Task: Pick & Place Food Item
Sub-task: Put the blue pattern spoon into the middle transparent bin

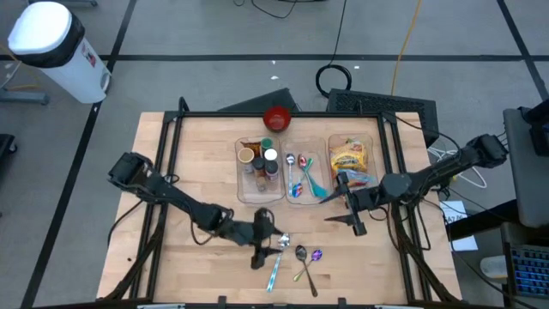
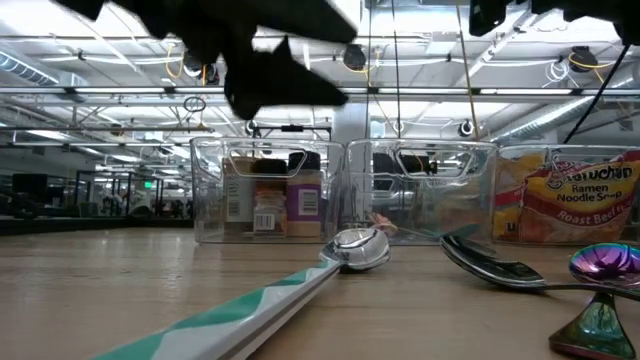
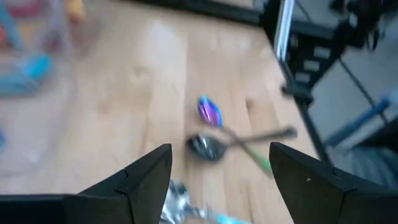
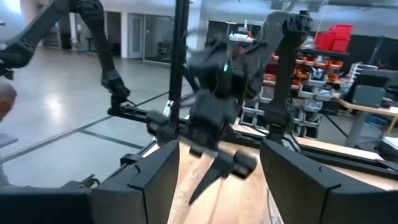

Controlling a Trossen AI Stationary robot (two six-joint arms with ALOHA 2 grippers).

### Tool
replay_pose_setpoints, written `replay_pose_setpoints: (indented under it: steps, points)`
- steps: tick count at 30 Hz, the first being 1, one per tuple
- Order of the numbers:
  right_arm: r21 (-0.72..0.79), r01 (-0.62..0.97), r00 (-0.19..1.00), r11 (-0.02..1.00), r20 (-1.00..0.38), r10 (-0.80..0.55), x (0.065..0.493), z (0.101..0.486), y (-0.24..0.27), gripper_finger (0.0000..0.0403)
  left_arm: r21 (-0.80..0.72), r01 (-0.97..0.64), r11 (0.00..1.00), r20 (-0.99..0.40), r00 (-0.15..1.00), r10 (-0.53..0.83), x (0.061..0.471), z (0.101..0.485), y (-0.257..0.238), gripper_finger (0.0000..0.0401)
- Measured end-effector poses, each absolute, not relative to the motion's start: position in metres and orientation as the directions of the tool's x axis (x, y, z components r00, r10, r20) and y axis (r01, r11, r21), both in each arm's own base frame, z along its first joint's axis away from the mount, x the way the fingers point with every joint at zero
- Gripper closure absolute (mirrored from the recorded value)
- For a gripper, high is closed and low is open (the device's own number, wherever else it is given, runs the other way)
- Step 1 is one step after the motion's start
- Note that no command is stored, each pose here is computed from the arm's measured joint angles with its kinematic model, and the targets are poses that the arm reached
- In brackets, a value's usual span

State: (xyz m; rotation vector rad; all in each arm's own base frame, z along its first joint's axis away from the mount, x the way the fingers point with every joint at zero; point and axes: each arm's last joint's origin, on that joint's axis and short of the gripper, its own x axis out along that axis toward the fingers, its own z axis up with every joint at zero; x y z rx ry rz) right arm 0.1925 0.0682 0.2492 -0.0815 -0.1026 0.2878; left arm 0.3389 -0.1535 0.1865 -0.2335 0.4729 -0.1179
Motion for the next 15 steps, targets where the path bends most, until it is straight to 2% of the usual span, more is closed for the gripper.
replay_pose_setpoints:
  steps: [4,8,15]
  points:
    - [-0.096,-0.288,0.951,0.953,0.09,0.297,0.192,0.249,0.071,0.019,-0.243,0.036,0.969,-0.494,0.855,-0.156,0.344,0.16,-0.155,0.013]
    - [-0.093,-0.222,0.969,0.971,0.086,0.23,0.192,0.249,0.069,0.0192,-0.247,-0.026,0.969,-0.538,0.835,-0.115,0.352,0.14,-0.145,0.013]
    - [-0.109,-0.193,0.977,0.975,0.068,0.201,0.193,0.248,0.068,0.0193,-0.276,-0.139,0.951,-0.588,0.807,-0.053,0.361,0.121,-0.121,0.013]
